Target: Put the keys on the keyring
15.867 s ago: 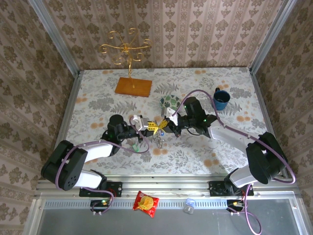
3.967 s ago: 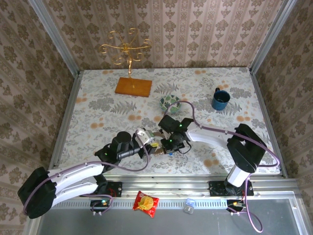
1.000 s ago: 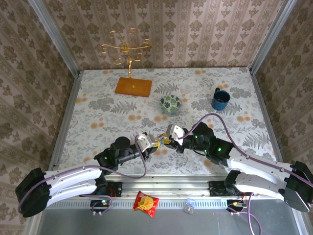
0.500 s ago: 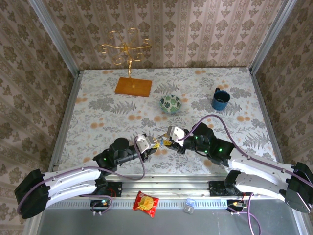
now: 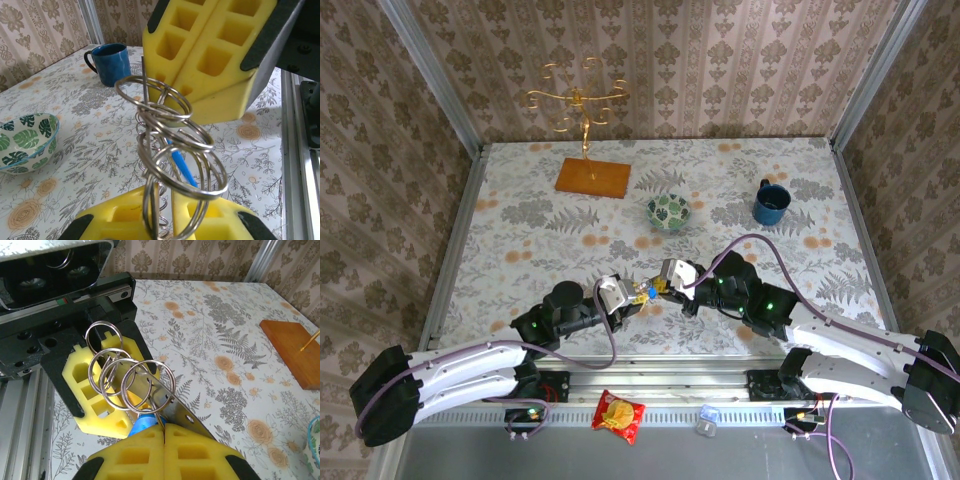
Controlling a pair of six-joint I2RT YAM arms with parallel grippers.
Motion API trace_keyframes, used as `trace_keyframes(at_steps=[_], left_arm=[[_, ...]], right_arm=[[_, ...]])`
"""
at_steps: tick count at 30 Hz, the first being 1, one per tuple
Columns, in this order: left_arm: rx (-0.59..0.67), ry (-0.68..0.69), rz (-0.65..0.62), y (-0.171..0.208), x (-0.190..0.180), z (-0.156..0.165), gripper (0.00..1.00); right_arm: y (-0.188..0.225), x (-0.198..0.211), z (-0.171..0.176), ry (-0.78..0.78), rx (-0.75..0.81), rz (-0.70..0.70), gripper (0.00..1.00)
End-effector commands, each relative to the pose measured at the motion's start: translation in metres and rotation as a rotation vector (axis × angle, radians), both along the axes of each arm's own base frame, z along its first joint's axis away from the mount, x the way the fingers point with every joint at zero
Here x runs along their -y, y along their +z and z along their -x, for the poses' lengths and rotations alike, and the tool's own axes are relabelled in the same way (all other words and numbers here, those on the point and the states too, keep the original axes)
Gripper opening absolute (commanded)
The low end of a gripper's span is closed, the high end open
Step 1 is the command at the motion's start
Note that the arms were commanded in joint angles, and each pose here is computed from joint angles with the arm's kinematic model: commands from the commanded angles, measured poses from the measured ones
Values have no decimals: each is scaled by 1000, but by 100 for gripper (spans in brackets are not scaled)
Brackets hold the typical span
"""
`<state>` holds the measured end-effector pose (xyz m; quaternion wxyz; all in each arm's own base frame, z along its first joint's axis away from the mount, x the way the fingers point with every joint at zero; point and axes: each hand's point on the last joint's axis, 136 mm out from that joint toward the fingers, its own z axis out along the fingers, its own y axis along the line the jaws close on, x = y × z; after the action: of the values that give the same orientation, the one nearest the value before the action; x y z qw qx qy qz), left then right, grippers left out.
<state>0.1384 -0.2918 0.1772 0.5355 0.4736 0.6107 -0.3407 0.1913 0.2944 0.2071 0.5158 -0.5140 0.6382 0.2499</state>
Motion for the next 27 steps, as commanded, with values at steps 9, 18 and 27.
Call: trace_keyframes(at_steps=[9, 18, 27], left_arm=[[66, -37, 45, 14, 2, 7, 0], [51, -17, 3, 2, -1, 4, 0], [52, -27, 44, 10, 3, 4, 0]], right_arm=[[9, 7, -3, -36, 33, 17, 0], [2, 18, 4, -35, 9, 86, 0], [-3, 1, 10, 8, -80, -15, 25]])
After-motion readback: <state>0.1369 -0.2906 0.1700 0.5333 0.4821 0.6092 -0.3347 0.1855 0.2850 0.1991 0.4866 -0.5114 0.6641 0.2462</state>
